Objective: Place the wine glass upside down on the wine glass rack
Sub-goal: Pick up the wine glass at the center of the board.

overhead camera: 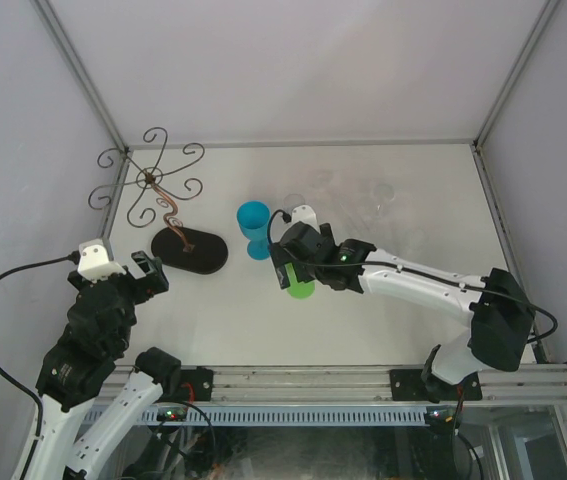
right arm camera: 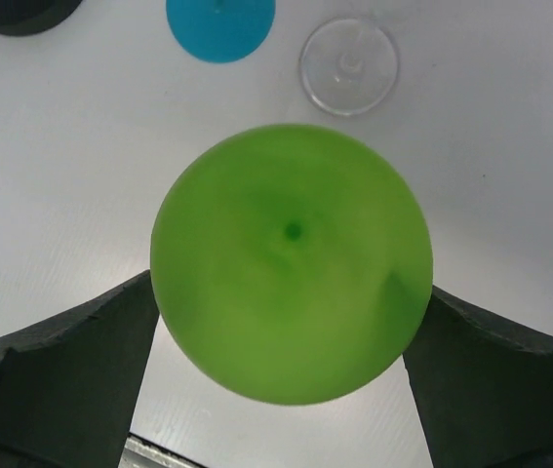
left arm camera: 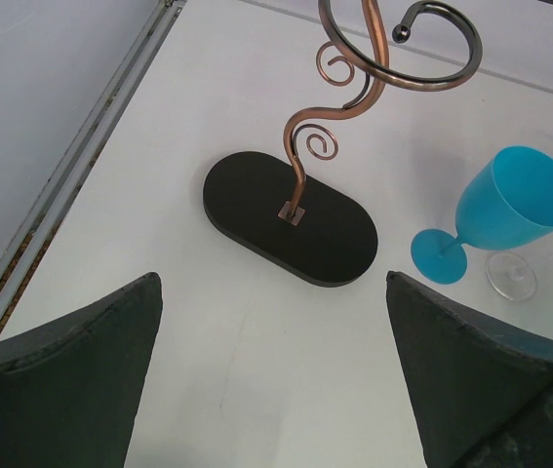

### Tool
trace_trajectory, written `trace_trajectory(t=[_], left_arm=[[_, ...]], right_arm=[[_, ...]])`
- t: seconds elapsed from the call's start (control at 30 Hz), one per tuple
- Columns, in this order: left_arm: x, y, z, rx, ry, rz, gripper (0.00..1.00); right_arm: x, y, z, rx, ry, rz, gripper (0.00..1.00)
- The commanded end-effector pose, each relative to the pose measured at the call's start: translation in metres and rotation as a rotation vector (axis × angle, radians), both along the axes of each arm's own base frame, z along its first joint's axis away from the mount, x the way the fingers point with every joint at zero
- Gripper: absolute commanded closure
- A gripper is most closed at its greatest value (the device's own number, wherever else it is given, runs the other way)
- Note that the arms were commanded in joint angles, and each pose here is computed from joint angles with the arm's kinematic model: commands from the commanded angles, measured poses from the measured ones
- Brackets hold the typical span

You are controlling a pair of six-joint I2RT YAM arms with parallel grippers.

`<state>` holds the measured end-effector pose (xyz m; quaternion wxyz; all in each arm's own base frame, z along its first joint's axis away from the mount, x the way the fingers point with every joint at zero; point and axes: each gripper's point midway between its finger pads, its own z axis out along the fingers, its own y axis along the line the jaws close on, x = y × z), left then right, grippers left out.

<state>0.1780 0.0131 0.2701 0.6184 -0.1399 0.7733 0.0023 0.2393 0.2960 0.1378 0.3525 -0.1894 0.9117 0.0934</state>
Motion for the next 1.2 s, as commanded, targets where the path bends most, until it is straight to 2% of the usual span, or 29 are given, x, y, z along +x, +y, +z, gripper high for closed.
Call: trace_trajectory(t=[0.0, 0.37, 0.73, 1.0, 1.17], left_arm=[[0.001, 0.002, 0.008, -0.009, -0.024, 0.015, 0.00], [0.000, 0.007, 0.009, -0.016, -0.035, 0.045, 0.00], [0.001, -0.001, 0.010, -0.083, -0.088, 0.015, 0.00], [-0.002, -0.021, 0.026, -0.097, -0.109, -0.120, 0.00], [0.004, -0.041, 0.014, -0.155, -0.034, -0.173, 0.00]], right_arm=[[0.025, 0.012, 0.018, 0.084, -0.068, -0.045, 0.00], [0.032, 0.013, 0.006, 0.051, -0.057, -0.040, 0.02], [0.023, 0.004, 0.022, 0.028, -0.101, -0.045, 0.28], [0.005, -0.010, 0.057, 0.116, -0.139, -0.040, 0.29], [-0.008, -0.017, 0.080, 0.209, -0.153, -0.022, 0.29]])
